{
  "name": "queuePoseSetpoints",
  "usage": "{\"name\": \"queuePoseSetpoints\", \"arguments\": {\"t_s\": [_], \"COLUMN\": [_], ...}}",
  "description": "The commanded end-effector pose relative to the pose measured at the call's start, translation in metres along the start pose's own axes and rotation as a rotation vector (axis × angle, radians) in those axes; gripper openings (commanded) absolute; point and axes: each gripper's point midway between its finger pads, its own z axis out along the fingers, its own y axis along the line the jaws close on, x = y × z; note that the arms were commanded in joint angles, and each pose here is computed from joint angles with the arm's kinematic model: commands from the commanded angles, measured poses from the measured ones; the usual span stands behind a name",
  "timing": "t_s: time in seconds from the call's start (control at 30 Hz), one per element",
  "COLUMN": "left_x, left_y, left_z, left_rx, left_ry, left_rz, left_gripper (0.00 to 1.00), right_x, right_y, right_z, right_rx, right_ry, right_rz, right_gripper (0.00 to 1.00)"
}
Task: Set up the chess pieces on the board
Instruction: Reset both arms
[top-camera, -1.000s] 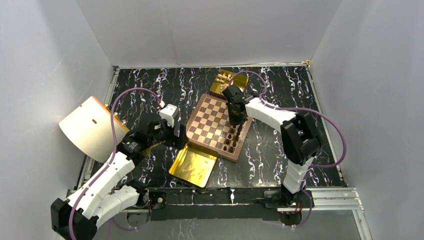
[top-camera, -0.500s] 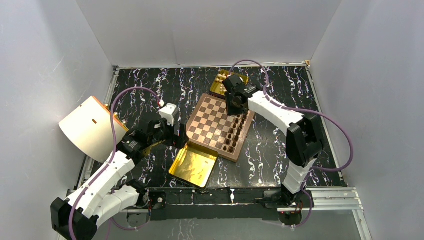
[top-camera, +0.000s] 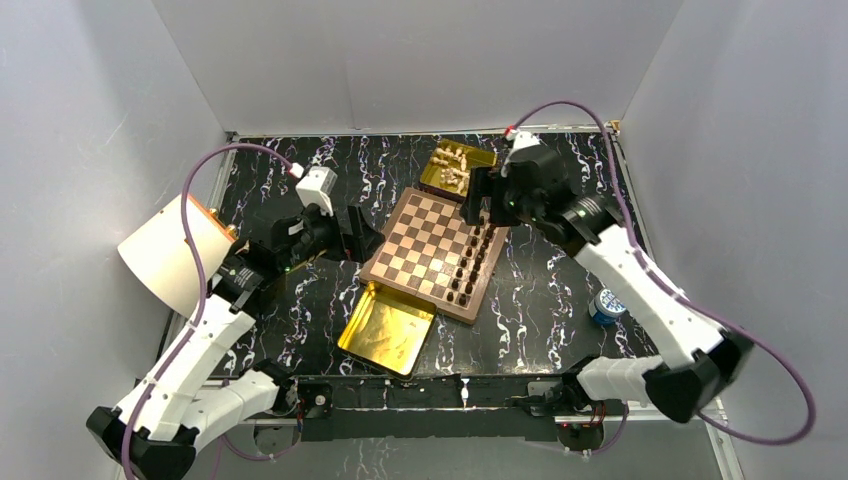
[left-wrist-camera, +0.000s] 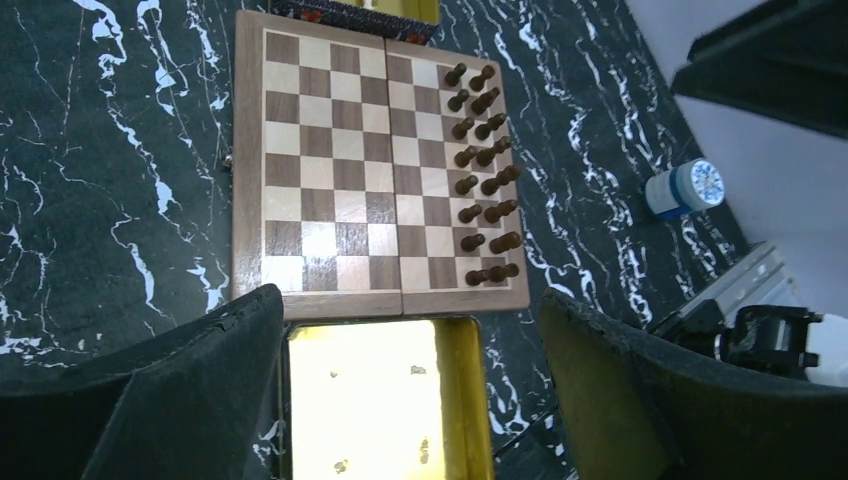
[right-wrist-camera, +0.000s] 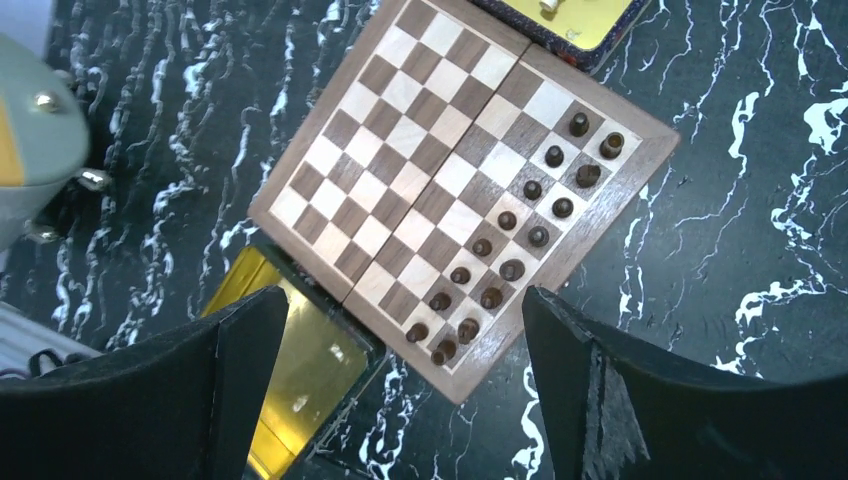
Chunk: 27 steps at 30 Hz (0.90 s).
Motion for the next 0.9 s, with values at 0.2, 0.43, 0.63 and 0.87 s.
{"name": "queuePoseSetpoints", "arguments": {"t_s": [0.2, 0.43, 0.63, 0.87], "left_x": [-0.026, 0.0, -0.008, -0.025], "left_y": [-0.018, -0.005, -0.009, -0.016], "left_z": [-0.035, -0.041, -0.051, -0.06], "left_rx": [0.05, 0.023, 0.044, 0.063], "left_ry": [-0.114, -0.122, -0.173, -0.225], "left_rz": [-0.075, -0.102, -0.089, -0.072], "left_gripper": [0.96, 0.96, 0.96, 0.96], "right_x": [0.023, 0.034, 0.025, 0.02], "right_y": [0.006, 0.001, 0.011, 0.009], "right_z": [-0.064, -0.086, -0.093, -0.094], "right_rx": [-0.184, -0.213, -0.278, -0.263], "right_ry": [-0.115, -0.153, -0.213, -0.236], "right_rz": [0.073, 0.106, 0.148, 0.154], "right_gripper": [0.99, 0.99, 0.99, 0.99]}}
